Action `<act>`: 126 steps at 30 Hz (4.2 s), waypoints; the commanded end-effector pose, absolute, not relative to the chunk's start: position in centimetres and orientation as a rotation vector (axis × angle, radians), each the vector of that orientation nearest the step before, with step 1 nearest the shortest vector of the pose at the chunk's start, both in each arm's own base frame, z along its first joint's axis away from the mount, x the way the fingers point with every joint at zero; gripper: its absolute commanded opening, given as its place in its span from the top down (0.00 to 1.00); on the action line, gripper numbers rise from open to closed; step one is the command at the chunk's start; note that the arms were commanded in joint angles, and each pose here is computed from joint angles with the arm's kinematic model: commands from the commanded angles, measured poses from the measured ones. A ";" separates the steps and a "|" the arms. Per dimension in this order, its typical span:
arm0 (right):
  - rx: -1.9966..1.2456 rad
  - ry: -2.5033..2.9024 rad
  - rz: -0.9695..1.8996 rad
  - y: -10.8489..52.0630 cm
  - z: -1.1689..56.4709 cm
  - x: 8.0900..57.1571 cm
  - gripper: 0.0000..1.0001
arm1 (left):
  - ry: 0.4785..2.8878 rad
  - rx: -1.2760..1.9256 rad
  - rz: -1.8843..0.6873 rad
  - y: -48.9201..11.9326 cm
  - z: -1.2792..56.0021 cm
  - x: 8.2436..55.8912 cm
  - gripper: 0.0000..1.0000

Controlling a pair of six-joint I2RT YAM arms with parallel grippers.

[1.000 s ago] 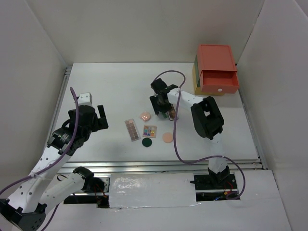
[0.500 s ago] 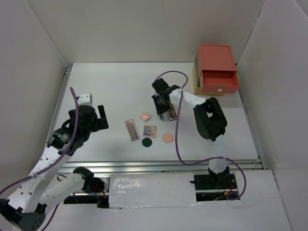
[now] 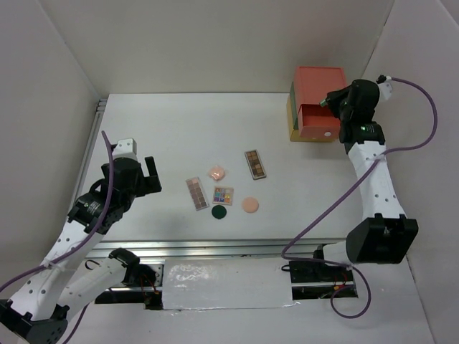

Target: Organize the makeup

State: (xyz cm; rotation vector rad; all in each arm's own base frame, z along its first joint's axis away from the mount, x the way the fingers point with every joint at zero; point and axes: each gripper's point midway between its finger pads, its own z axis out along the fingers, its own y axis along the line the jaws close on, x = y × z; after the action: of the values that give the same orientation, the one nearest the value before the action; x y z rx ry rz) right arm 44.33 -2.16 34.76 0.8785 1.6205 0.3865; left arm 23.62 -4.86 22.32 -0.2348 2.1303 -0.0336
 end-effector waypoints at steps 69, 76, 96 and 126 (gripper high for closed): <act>0.884 1.608 0.686 -6.6 22.4 50.0 0.39 | 2.066 -0.219 -0.048 -4.7 24.1 25.2 0.01; 0.852 1.616 0.670 -7.4 22.4 51.8 0.39 | 2.082 -0.209 -0.048 -4.9 23.8 25.5 0.01; 0.878 1.568 0.780 -6.7 17.0 47.6 0.39 | 2.096 -0.200 -0.066 -5.1 23.5 25.7 0.01; 0.862 1.519 0.922 -7.6 14.9 52.4 0.44 | 2.133 -0.166 -0.086 -5.8 22.7 26.1 0.01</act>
State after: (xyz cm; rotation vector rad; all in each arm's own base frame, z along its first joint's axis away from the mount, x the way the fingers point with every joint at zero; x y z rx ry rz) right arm 51.24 -6.92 12.87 0.9200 1.5797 0.9126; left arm 25.49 -5.49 22.17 -0.1785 2.1598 -0.0661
